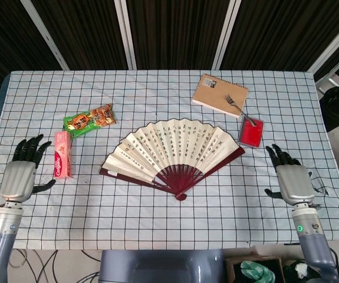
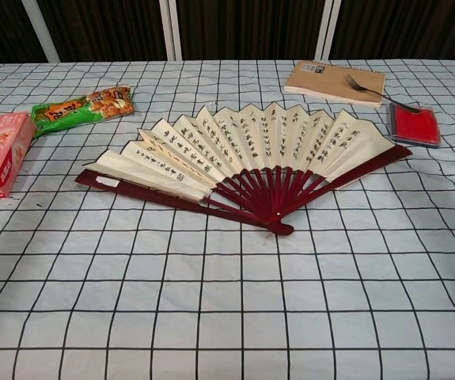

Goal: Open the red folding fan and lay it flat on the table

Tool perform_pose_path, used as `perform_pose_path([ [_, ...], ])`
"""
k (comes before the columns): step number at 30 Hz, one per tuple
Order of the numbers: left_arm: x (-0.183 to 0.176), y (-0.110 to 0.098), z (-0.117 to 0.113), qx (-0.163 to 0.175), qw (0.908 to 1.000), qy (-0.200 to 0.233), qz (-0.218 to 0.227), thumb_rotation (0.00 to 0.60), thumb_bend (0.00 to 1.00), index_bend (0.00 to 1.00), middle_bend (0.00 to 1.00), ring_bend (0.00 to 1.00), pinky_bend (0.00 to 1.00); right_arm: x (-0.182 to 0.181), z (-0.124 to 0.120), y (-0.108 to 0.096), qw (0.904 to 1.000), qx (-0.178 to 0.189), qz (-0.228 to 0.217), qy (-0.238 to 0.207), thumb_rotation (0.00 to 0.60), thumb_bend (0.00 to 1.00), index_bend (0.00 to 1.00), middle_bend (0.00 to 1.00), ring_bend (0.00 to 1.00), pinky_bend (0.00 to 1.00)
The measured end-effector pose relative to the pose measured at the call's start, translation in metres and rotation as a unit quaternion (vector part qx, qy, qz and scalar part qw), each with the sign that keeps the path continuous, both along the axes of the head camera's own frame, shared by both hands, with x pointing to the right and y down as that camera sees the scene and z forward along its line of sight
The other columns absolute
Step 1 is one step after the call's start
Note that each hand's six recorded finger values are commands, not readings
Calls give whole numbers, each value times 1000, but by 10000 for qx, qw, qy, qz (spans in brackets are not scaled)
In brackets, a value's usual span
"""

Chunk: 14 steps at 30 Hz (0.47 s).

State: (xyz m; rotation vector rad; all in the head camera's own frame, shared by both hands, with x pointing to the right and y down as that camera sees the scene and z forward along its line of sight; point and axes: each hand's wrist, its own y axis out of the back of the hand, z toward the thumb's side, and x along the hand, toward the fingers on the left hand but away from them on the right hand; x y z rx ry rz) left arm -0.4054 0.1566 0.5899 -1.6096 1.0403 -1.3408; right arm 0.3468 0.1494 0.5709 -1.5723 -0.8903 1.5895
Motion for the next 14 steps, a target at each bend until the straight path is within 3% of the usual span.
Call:
perform_pose_path([
  [7, -51, 30, -28, 138, 9980, -521, -330, 600, 0, 15, 0, 0, 0, 48, -28, 23, 9977, 505, 457, -52, 600, 36, 0, 0, 31, 222],
  [14, -75, 48, -37, 174, 9963, -659, -525, 600, 0, 0, 0, 0, 0, 93, -54, 47, 9912, 1113, 711, 24, 600, 72, 0, 0, 31, 221],
])
